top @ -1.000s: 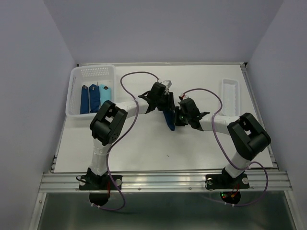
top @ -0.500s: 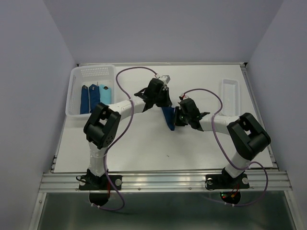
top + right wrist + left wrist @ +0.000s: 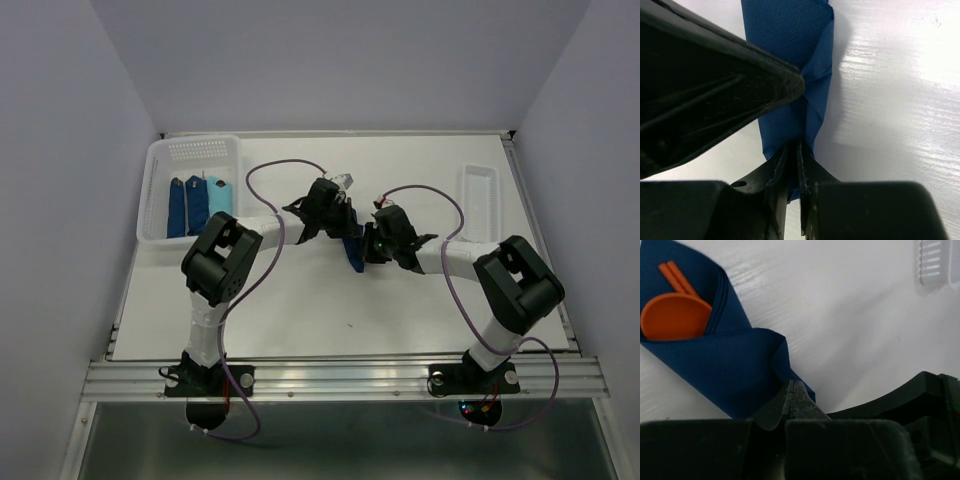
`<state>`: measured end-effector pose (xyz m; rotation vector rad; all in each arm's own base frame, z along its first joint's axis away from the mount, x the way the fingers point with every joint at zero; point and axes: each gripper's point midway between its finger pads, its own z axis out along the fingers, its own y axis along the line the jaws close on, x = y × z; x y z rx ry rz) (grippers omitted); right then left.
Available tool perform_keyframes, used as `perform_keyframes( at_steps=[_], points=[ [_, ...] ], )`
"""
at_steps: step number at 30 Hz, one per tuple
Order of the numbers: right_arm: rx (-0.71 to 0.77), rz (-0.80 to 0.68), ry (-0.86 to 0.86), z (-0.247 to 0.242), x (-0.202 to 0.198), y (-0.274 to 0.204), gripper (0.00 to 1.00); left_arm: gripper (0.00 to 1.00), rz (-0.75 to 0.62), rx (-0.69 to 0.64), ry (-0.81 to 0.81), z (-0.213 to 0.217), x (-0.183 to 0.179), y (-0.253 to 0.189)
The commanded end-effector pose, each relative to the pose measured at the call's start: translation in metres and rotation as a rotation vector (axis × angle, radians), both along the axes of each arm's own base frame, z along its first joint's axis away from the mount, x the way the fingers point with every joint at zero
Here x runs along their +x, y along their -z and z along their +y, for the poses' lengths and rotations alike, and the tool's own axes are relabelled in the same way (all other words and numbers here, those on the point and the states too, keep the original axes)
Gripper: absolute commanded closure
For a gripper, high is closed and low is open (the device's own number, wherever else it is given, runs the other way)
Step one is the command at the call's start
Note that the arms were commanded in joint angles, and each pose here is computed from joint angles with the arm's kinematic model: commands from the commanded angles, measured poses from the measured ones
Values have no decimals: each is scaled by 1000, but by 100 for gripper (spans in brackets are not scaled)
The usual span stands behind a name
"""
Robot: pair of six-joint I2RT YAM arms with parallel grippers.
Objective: Place the utensils on the paper napkin and roll it up
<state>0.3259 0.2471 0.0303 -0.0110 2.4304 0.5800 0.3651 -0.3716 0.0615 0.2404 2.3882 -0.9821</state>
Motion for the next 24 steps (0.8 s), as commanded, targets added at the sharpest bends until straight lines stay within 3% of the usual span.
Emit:
perform_keyframes(
  at_steps=[1, 8, 14, 24],
  points=[
    [-136, 128, 10, -29, -33, 39, 84, 100, 4, -25, -53, 8, 3, 7],
    [-138, 128, 11, -30, -34, 38, 84, 100, 56, -6, -58, 10, 1, 37],
    [-101, 75, 22, -23, -22, 7, 82, 100, 91, 48, -101, 26, -3, 53],
    [-132, -118, 144, -25, 38, -60, 80, 100, 97, 44, -79, 32, -14, 54]
  ],
)
